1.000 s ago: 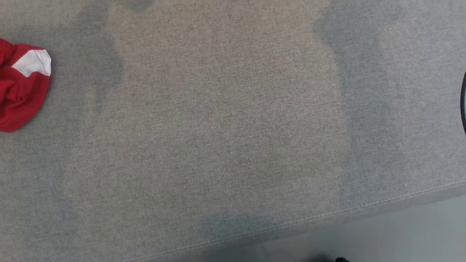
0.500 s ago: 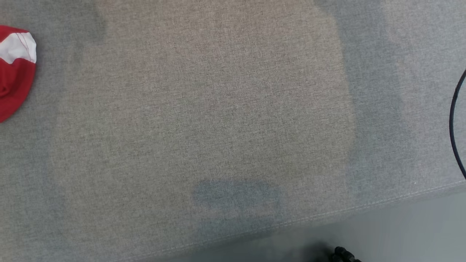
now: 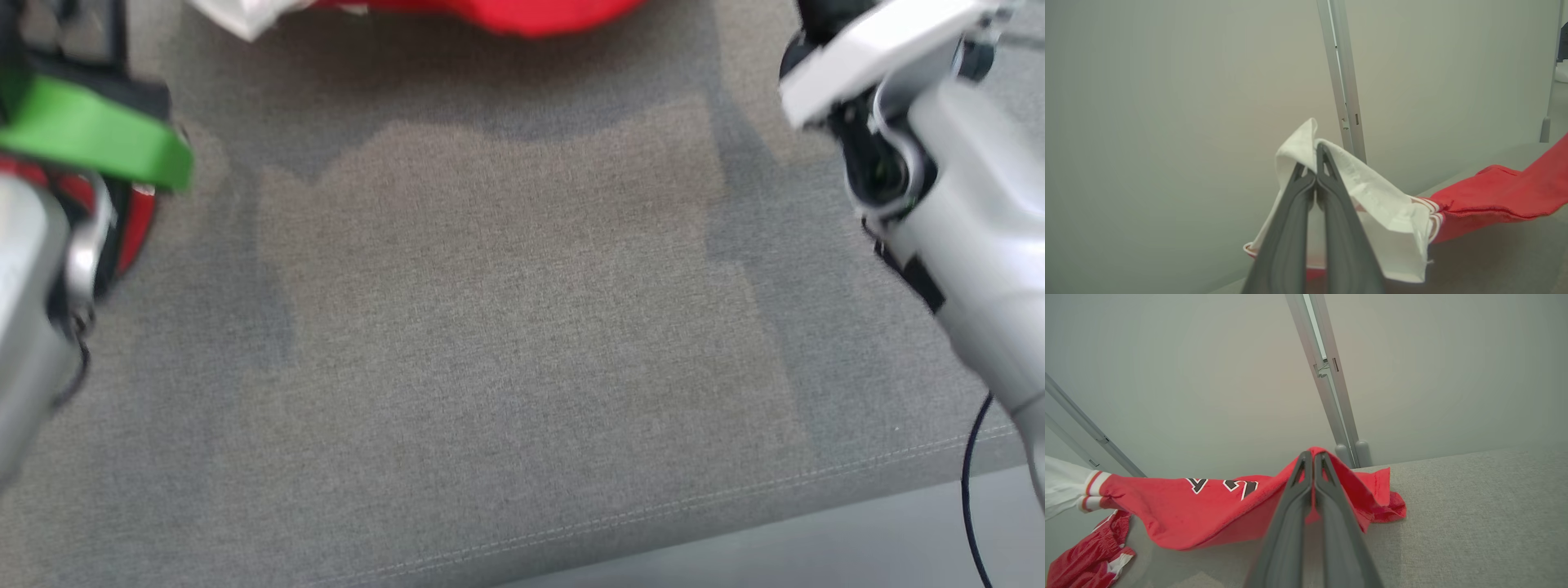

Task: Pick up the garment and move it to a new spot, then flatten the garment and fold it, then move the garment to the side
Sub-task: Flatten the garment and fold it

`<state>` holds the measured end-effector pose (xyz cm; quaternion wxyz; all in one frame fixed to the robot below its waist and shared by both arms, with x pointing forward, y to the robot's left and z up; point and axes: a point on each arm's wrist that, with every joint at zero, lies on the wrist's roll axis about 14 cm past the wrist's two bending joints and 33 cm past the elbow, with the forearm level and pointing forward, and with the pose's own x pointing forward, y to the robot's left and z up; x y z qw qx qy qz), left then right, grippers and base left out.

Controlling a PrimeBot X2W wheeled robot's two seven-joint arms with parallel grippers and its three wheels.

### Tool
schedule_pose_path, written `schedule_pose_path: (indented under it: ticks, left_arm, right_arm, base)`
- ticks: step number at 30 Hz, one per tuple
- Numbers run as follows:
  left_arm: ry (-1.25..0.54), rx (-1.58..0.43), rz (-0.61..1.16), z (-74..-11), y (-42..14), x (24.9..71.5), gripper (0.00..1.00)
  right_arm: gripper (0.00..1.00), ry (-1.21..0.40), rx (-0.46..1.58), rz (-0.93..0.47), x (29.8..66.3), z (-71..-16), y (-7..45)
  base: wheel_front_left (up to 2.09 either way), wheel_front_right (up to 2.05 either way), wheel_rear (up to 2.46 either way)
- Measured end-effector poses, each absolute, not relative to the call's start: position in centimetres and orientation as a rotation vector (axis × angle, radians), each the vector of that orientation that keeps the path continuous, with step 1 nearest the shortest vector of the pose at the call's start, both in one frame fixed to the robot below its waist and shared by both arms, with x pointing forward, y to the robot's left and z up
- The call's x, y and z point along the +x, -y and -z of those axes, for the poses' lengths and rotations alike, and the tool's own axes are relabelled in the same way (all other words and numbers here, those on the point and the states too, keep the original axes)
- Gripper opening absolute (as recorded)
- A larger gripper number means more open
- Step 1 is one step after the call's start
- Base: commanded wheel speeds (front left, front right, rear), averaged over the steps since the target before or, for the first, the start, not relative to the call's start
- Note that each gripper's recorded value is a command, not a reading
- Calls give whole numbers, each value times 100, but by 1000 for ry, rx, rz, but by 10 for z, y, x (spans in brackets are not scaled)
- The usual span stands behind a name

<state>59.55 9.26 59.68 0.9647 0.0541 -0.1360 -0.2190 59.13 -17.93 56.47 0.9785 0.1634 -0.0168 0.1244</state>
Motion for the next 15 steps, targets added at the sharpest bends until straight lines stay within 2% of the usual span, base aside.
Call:
schedule_pose_path:
  ticks: [8,15]
  left_arm:
    - [200,-4,408,-564,-93,514,0]
    - [113,-119,334,-534,-100,460,0]
  right_arm:
    - [0,-67,353,-267,521,-524,179]
    - [0,-64,409,-215,478,-514,194]
  base:
    - [0,0,0]
    - [0,0,0]
